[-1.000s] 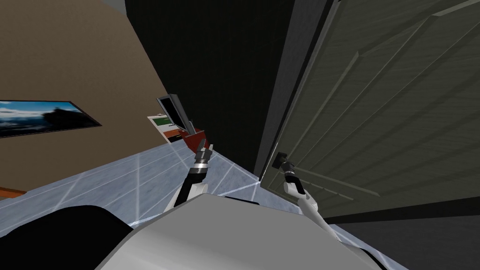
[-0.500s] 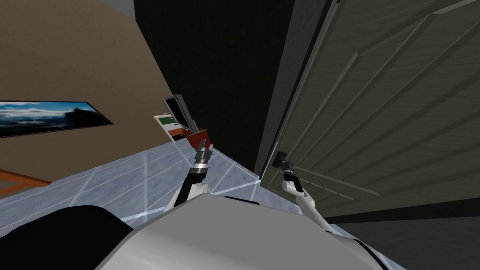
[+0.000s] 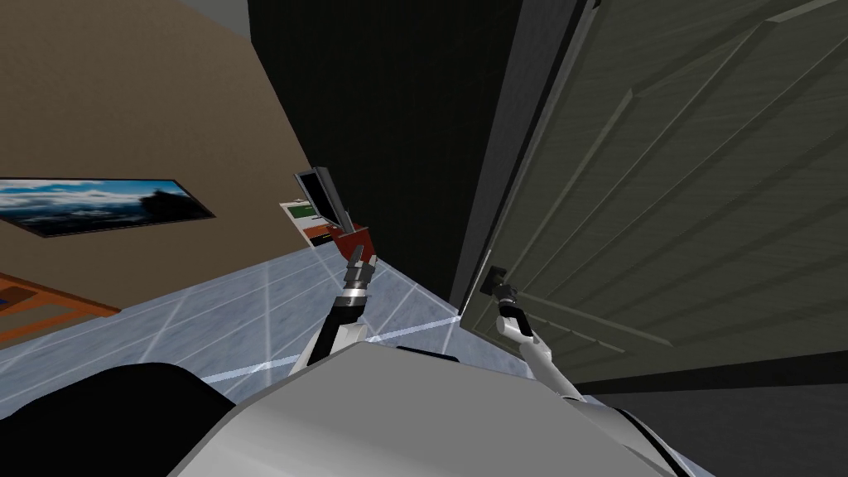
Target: Pull the door open
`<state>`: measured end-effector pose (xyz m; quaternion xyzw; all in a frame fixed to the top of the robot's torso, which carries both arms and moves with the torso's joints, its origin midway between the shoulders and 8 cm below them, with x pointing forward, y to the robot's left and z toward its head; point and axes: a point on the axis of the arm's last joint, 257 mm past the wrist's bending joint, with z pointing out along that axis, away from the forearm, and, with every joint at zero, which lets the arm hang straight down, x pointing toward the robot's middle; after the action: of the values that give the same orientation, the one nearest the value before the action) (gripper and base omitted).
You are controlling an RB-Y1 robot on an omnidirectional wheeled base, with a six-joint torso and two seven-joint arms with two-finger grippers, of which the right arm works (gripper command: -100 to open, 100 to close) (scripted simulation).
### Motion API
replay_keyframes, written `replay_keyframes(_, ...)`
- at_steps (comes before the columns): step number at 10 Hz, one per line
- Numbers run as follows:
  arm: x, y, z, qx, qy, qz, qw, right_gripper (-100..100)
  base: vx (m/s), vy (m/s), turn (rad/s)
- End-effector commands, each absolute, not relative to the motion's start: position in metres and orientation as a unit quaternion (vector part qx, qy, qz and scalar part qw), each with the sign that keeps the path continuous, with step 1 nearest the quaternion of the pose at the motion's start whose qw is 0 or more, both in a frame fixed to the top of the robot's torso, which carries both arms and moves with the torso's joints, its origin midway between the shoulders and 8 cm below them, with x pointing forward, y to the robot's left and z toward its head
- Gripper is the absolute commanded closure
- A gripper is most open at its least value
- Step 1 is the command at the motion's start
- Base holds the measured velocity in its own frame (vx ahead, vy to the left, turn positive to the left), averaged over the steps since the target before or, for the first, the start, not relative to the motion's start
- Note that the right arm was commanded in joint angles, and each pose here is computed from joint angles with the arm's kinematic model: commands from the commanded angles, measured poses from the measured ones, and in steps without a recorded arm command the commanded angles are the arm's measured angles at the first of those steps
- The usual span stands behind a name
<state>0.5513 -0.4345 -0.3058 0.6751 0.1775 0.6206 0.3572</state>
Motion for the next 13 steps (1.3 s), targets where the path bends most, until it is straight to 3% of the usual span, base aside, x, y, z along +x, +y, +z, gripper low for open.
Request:
replay_keyframes(1, 0.559, -0.426, -0.294, 0.671, 0.161, 0.639, 0.341, 100, -0.064, -0.018, 0.056)
replay_keyframes(2, 0.553, -0.429, -0.305, 0.684, 0.144, 0.635, 0.328, -100, -0.059, -0.009, -0.021)
replay_keyframes(13, 0.571, -0.385, -0.299, 0.703, -0.046, 0.692, 0.157, -100, -0.11, 0.008, -0.013)
